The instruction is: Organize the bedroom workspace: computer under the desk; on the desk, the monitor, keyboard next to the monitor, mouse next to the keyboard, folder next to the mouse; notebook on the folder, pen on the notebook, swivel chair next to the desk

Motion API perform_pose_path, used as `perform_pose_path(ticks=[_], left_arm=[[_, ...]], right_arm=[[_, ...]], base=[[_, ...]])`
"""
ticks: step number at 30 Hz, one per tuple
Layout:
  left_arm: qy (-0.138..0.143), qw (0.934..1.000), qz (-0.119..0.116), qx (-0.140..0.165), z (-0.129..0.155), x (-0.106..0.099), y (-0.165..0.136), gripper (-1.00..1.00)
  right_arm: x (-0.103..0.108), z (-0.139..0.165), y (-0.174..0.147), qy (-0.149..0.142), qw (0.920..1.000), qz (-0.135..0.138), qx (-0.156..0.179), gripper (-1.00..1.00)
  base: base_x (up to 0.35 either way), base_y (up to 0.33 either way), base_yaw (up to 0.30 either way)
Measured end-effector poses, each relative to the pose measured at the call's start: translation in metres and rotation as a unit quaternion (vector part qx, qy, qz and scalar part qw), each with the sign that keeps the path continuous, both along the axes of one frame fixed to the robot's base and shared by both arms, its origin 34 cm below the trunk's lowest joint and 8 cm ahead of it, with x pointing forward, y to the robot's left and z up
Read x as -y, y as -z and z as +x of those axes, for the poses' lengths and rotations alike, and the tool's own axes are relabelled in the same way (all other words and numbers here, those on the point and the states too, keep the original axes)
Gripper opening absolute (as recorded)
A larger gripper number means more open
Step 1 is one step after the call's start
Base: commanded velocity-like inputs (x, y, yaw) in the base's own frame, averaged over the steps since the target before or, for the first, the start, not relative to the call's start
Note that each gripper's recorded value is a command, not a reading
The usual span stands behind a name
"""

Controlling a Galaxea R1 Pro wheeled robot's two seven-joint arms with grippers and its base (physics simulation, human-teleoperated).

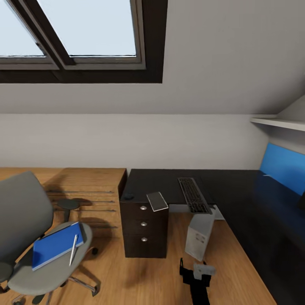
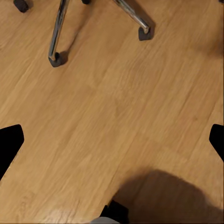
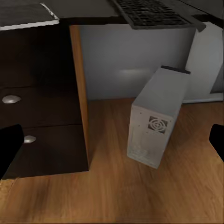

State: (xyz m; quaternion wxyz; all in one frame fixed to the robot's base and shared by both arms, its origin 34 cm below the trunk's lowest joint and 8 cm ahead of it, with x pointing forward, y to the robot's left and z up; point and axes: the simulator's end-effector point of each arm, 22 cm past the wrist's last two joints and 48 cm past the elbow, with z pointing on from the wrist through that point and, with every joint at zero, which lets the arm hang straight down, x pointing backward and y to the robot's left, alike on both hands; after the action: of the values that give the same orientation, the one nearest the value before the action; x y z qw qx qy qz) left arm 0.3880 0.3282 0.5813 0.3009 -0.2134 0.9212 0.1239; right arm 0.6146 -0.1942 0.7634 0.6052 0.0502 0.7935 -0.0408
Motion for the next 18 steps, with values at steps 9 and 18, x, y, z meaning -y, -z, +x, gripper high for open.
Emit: perform_pose_path(ticks=[9,18], left_arm=[[0.018,0.9951,0.012,0.097,0.036,0.018,-0.028,1.0],[0.132,0.9832,-0.121,0.037,0.104,0.144,-0.063,1.0]], right_arm=[[0.026,0.087,-0.086,0.118,0.978,0.166,0.044,1.0],[0.053,0.121,-0.14,0.171,0.9294,0.323,0.054,1.0]], base=[[0.103,0.0,0.0],[0.003,0.0,0.0]])
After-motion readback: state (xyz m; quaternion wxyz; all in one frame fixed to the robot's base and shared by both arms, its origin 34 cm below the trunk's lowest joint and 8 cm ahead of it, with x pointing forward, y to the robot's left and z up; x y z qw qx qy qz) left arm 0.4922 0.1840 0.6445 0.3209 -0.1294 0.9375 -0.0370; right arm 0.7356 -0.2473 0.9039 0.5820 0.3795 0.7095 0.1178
